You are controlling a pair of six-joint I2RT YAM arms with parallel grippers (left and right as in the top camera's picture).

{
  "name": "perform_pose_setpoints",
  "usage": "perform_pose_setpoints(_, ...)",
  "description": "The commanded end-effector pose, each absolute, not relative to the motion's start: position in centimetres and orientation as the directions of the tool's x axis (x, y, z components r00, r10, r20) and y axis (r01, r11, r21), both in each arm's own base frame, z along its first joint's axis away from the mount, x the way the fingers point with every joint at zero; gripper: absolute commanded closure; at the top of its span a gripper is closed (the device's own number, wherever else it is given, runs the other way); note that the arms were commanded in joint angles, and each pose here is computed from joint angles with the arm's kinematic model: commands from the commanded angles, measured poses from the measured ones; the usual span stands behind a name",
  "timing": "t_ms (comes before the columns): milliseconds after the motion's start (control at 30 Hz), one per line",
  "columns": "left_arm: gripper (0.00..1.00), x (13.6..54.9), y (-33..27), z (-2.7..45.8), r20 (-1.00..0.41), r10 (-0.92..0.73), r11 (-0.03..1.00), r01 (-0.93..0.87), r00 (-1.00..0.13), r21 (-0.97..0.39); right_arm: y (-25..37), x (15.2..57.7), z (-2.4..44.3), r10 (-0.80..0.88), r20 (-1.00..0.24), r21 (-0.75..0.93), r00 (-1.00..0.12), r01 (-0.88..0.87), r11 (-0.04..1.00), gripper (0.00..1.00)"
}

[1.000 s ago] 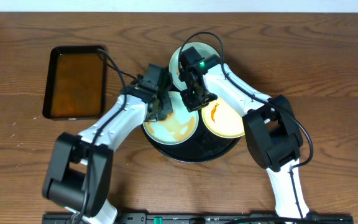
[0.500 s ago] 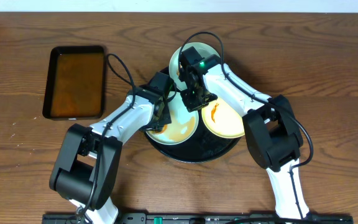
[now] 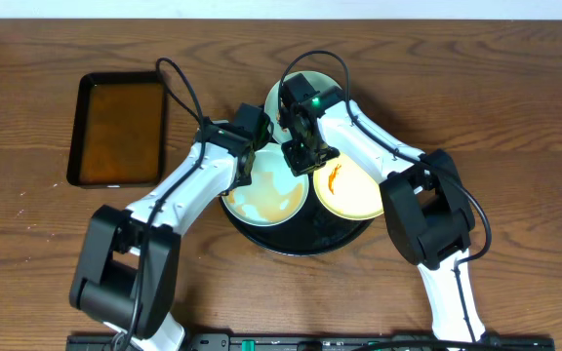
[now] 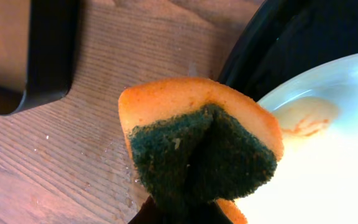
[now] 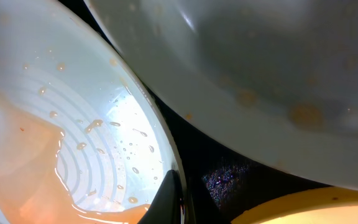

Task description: Clean dirty plates on tray and stack at the side

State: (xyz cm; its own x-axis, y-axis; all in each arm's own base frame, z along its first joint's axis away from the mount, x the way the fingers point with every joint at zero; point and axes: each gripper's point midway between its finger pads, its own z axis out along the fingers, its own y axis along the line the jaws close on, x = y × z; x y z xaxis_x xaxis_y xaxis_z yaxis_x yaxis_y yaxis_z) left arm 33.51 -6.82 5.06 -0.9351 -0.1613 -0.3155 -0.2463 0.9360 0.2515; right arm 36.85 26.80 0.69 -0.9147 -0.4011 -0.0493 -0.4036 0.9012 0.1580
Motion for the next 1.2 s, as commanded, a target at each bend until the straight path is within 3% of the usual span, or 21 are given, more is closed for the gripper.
perform_pose_setpoints(0, 0.92, 34.1, -7.5, 6.1, -0.331, -0.168, 0.949, -0.243, -0.929, 0.201, 26.1, 36.5, -0.4, -0.397, -0.024, 0.119, -0.917, -0.397, 0.91, 0.99)
perform_pose_setpoints(100, 0.93, 34.0, -8.6, 6.1, -0.291, -0.228, 0.962, -0.261, -0.929, 0.079, 26.7, 36.1, -0.3, -0.398, -0.018, 0.156, -0.917, -0.396, 0.905, 0.99)
perform_pose_setpoints(133, 0.92, 34.2, -10.4, 6.2, -0.234, -0.27, 0.963, -0.259, -0.934, -0.077, 26.8, 36.1, -0.2, -0.398, -0.017, 0.163, -0.917, -0.395, 0.904, 0.99)
perform_pose_setpoints(233, 0.92, 34.2, -14.2, 6.7, -0.12, -0.282, 0.916, -0.23, -0.952, -0.329, 26.8, 36.1, -0.2, -0.398, -0.018, 0.162, -0.917, -0.396, 0.904, 0.99)
perform_pose_setpoints(300, 0.93, 34.1, -15.0, 6.6, -0.105, -0.271, 0.908, -0.217, -0.957, -0.359, 26.8, 36.1, -0.2, -0.398, -0.018, 0.162, -0.917, -0.396, 0.904, 0.99)
perform_pose_setpoints(600, 0.93, 34.2, -17.6, 3.3, -0.106, -0.208, 0.922, -0.159, -0.972, -0.353, 26.7, 36.0, -0.3, -0.399, -0.012, 0.161, -0.917, -0.395, 0.904, 0.99)
perform_pose_setpoints(933, 0.92, 35.9, -13.0, 0.2, -0.119, -0.302, 0.933, -0.267, -0.946, -0.243, 26.7, 36.0, -0.3, -0.398, -0.013, 0.161, -0.917, -0.395, 0.904, 0.99)
perform_pose_setpoints(1167, 0.92, 36.8, -6.9, -0.1, -0.268, -0.257, 0.958, -0.28, -0.929, 0.054, 26.6, 35.9, -0.3, -0.399, -0.008, 0.16, -0.917, -0.395, 0.905, 0.99)
